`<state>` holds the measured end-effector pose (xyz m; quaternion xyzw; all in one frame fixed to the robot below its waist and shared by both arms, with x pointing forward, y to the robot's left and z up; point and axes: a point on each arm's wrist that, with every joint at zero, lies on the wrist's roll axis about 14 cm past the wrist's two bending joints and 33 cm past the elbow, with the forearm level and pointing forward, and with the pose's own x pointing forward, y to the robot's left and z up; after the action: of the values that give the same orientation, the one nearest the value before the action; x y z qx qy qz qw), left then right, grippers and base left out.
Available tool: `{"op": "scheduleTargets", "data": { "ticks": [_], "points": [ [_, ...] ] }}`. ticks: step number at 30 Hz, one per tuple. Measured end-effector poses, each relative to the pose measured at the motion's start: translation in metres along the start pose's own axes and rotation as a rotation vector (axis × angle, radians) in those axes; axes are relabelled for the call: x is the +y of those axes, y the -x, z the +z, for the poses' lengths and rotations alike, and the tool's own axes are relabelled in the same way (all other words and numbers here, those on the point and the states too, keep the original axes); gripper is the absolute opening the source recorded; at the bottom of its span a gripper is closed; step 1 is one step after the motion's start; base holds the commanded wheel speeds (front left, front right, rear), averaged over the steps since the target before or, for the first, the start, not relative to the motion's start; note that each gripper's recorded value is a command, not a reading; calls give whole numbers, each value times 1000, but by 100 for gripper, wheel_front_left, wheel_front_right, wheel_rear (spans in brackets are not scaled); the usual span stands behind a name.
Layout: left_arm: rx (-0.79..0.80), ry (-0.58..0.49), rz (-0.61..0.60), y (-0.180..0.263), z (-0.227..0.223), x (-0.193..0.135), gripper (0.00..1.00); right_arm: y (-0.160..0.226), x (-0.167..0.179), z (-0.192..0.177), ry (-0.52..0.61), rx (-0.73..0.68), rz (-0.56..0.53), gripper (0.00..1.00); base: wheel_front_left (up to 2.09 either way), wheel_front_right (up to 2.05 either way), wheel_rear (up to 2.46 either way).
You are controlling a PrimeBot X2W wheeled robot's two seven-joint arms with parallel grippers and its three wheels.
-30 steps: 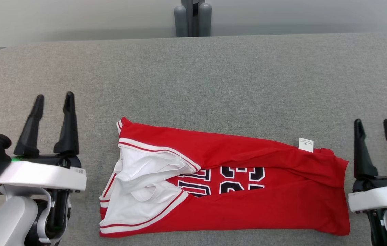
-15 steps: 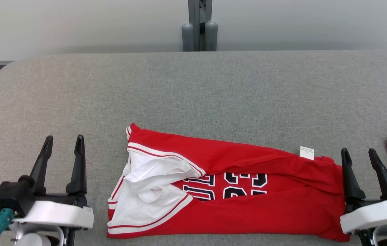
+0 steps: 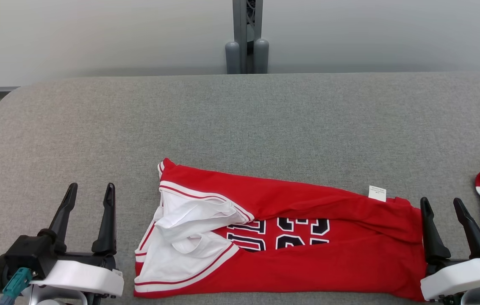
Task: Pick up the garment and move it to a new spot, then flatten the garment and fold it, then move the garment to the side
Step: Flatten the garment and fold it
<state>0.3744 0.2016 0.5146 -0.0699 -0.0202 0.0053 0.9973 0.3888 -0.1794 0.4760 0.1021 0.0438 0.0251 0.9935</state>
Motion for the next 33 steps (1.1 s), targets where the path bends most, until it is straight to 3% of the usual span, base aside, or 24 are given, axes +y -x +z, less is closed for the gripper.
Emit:
{"op": "scheduleTargets", "data": {
  "ticks": [9, 15, 23, 33],
  "points": [
    [12, 5, 5, -2, -4, 0, 100, -6, -27, -12, -9, 47, -80, 100, 0, 0, 0],
    [25, 10, -5, -9, -10, -3, 100, -17, -33, -49, -34, 156, -108, 100, 0, 0, 0],
    [53, 9, 0, -16, -20, 0, 100, -16, -16, -108, -96, 296, -81, 100, 0, 0, 0],
    [57, 10, 1, -19, -22, 2, 100, -10, 17, -123, -159, 303, 3, 100, 0, 0, 0]
  ]
}}
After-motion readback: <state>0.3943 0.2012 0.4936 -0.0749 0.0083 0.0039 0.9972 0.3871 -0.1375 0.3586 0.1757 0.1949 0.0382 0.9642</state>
